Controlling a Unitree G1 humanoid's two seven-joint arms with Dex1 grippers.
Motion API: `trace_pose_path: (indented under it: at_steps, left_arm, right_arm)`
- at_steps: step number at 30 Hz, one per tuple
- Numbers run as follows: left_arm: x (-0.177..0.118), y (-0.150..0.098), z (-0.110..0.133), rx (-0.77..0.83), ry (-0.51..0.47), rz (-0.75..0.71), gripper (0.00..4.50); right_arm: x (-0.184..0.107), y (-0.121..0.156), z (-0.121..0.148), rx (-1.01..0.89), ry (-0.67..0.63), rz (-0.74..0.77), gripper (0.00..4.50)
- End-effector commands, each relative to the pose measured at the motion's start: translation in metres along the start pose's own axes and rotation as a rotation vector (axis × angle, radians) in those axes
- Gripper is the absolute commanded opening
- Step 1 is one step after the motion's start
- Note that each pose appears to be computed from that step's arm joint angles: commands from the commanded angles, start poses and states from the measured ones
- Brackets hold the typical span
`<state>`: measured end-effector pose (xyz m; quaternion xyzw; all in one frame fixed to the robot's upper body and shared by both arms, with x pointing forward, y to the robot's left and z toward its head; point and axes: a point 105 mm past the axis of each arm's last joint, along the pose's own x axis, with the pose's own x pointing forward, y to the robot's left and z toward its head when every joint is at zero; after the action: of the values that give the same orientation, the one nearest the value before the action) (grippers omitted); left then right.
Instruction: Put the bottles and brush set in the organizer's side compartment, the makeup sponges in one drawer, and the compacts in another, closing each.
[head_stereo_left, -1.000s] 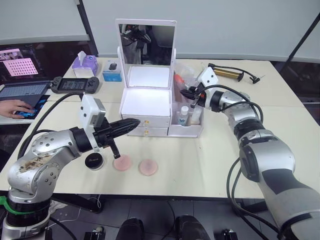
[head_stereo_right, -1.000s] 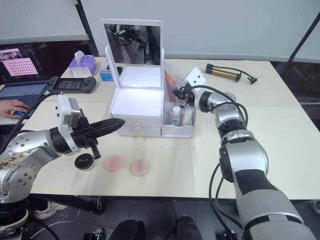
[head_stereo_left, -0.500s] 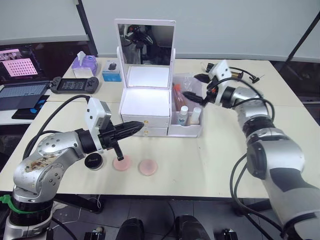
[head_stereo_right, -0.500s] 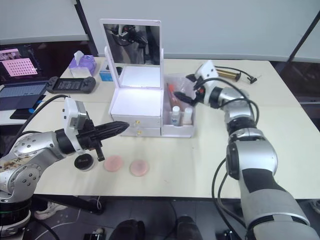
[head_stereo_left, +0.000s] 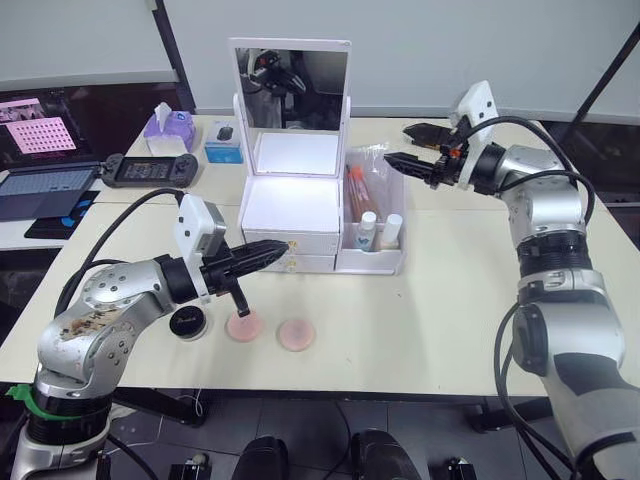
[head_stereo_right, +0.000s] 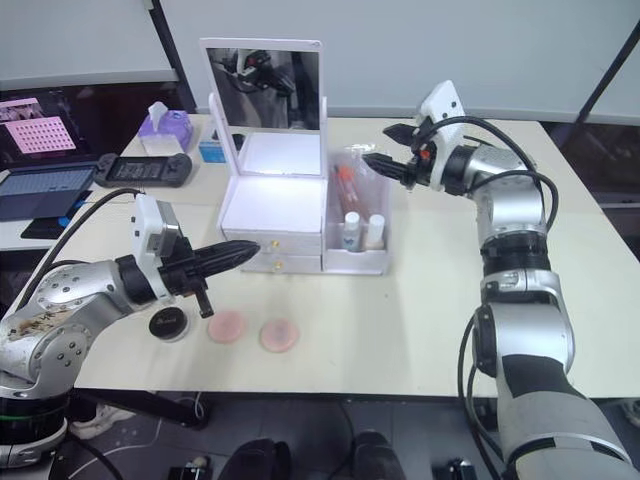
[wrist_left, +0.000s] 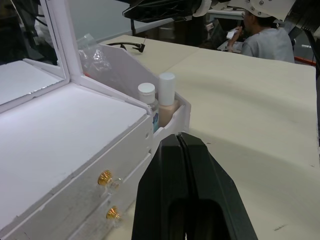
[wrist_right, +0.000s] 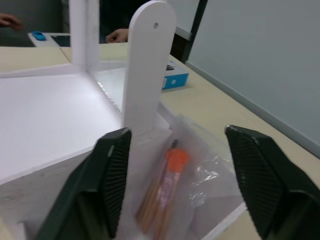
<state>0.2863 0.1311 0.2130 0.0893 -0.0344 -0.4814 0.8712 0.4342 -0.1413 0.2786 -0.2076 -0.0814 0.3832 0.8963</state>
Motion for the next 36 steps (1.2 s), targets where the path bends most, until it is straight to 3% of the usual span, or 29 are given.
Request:
trace_pose_path:
  at_steps: [1, 6, 7, 11, 14, 26, 30, 36]
  left_arm:
    - [0.003, 0.003, 0.009, 0.060, -0.028, 0.011, 0.00]
    - [0.002, 0.007, 0.008, 0.076, -0.022, 0.034, 0.00]
    - [0.001, 0.006, 0.008, 0.076, -0.021, 0.038, 0.00]
    - [-0.001, 0.005, 0.007, 0.077, -0.016, 0.056, 0.00]
    - [-0.004, 0.004, 0.006, 0.073, -0.010, 0.072, 0.00]
    - [-0.009, 0.004, 0.004, 0.074, 0.017, 0.099, 0.00]
    - [-0.008, 0.005, 0.003, 0.074, 0.024, 0.097, 0.00]
    - [-0.014, 0.011, 0.001, 0.071, 0.029, 0.121, 0.00]
  right_arm:
    - [0.017, -0.010, 0.017, -0.111, 0.017, -0.093, 1.82]
    - [0.041, -0.005, -0.003, -0.140, 0.111, -0.145, 0.16]
    - [0.045, -0.006, -0.004, -0.130, 0.113, -0.170, 0.07]
    - [0.053, -0.014, 0.000, -0.123, 0.111, -0.305, 0.07]
    - [0.062, -0.008, 0.004, -0.112, 0.108, -0.301, 0.07]
    - [0.067, 0.013, -0.049, -0.136, 0.360, -0.289, 0.07]
    - [0.066, 0.006, -0.040, -0.131, 0.329, -0.313, 0.07]
    - [0.058, -0.011, -0.002, -0.068, 0.147, -0.297, 0.07]
